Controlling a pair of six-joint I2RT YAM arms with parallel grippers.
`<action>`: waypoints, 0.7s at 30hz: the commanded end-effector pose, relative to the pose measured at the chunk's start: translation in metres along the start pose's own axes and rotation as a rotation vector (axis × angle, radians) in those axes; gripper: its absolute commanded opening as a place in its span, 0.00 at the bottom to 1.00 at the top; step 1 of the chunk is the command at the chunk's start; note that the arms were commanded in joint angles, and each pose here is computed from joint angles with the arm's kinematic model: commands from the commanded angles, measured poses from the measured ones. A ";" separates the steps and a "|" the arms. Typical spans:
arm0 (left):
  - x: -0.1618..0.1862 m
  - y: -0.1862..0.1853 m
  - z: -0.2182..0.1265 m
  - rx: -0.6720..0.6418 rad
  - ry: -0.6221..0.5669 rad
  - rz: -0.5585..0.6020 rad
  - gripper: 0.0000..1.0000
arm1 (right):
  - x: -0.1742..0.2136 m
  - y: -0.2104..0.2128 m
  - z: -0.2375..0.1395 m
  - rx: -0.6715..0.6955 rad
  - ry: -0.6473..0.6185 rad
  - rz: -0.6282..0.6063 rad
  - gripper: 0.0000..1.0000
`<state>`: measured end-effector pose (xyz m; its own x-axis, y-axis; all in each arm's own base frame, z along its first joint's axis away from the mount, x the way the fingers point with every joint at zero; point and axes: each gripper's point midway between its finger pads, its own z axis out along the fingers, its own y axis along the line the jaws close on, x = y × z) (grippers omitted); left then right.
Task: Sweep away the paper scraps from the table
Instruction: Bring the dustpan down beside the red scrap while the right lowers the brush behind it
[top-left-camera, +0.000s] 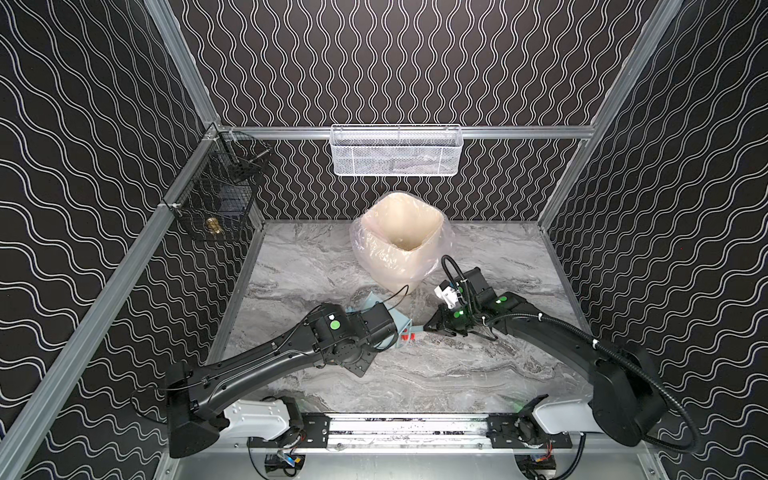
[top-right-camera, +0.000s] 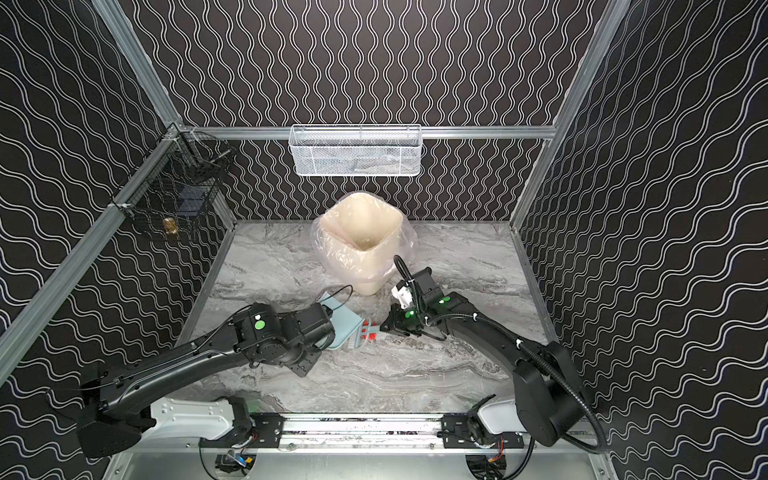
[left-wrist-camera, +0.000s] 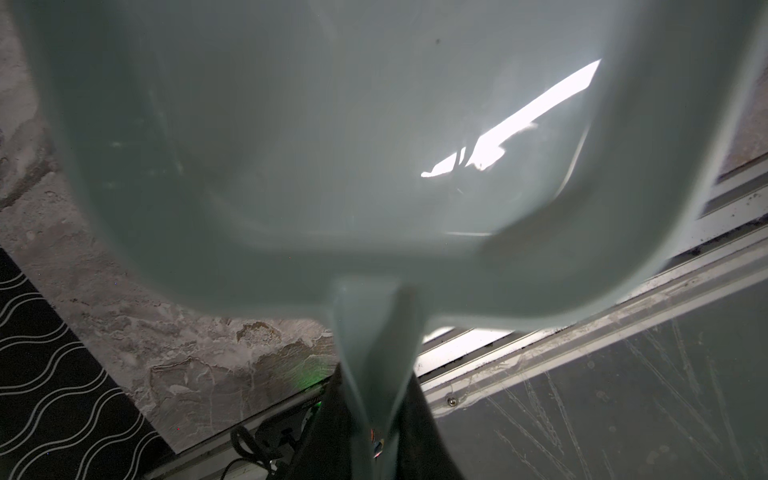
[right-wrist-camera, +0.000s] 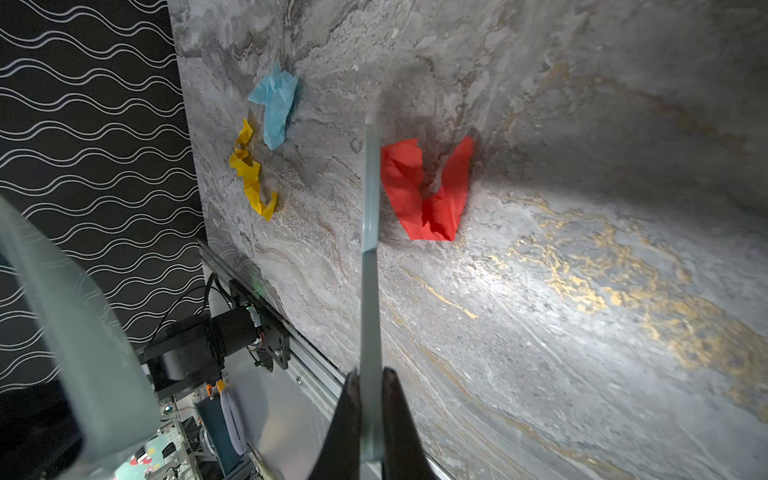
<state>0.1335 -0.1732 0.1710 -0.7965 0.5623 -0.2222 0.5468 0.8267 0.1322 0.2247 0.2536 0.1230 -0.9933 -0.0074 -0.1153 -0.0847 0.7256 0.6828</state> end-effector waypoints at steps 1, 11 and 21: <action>0.000 -0.012 0.007 0.037 0.000 -0.021 0.00 | 0.012 -0.015 -0.005 0.067 0.019 0.008 0.00; 0.011 -0.035 0.022 0.046 0.028 0.036 0.00 | 0.037 -0.045 -0.037 0.150 0.033 0.076 0.00; 0.023 -0.065 0.044 0.035 0.070 0.124 0.00 | 0.039 -0.071 -0.082 0.219 0.032 0.124 0.00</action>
<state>0.0931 -0.2073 0.1193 -0.7361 0.6637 -0.1326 0.6516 0.7479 0.1264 0.1996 0.1561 0.1272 -0.9926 0.1152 -0.0394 0.0743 0.8296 0.5534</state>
